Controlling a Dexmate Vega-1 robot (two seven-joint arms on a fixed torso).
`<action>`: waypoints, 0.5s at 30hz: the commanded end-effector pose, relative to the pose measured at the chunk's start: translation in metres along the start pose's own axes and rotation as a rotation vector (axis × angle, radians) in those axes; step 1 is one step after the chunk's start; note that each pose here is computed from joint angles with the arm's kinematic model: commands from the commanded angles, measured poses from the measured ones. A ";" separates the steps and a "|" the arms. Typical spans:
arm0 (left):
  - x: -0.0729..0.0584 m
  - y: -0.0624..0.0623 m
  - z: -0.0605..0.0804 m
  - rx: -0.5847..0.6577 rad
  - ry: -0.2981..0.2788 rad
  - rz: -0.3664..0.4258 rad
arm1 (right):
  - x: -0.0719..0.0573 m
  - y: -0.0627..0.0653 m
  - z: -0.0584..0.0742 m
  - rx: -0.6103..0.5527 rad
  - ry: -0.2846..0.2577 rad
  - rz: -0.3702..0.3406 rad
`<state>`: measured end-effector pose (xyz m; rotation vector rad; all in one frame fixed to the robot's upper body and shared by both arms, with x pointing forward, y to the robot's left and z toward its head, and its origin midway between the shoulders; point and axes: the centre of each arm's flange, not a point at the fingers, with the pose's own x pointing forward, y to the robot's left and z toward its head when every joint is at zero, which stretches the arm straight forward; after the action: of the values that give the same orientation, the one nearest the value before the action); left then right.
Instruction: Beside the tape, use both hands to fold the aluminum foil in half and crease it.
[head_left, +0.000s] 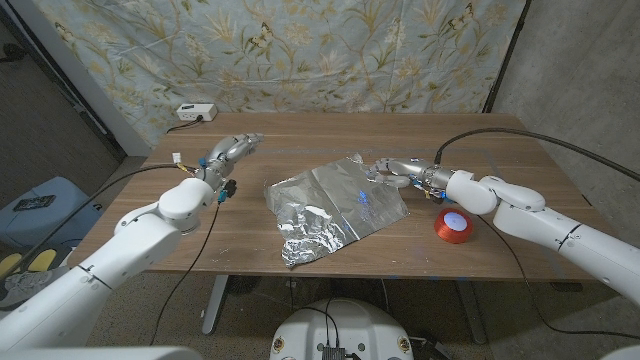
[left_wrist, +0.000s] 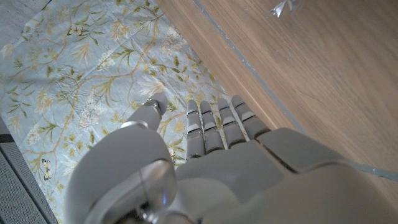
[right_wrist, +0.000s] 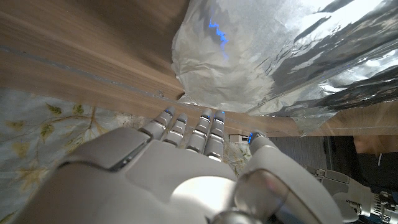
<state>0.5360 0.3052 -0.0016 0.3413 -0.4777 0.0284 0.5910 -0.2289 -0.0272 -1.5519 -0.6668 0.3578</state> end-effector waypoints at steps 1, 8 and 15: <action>-0.009 -0.007 0.002 0.009 0.122 0.086 | 0.006 0.010 -0.007 -0.011 -0.003 0.016; -0.010 -0.008 0.010 0.024 0.179 0.117 | 0.011 0.012 -0.011 -0.010 0.002 0.043; -0.013 -0.011 0.015 0.025 0.238 0.146 | 0.012 0.015 -0.012 -0.018 0.013 0.059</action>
<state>0.5269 0.2961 -0.0013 0.3231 -0.3461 0.1522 0.6047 -0.2304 -0.0348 -1.5746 -0.6446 0.3777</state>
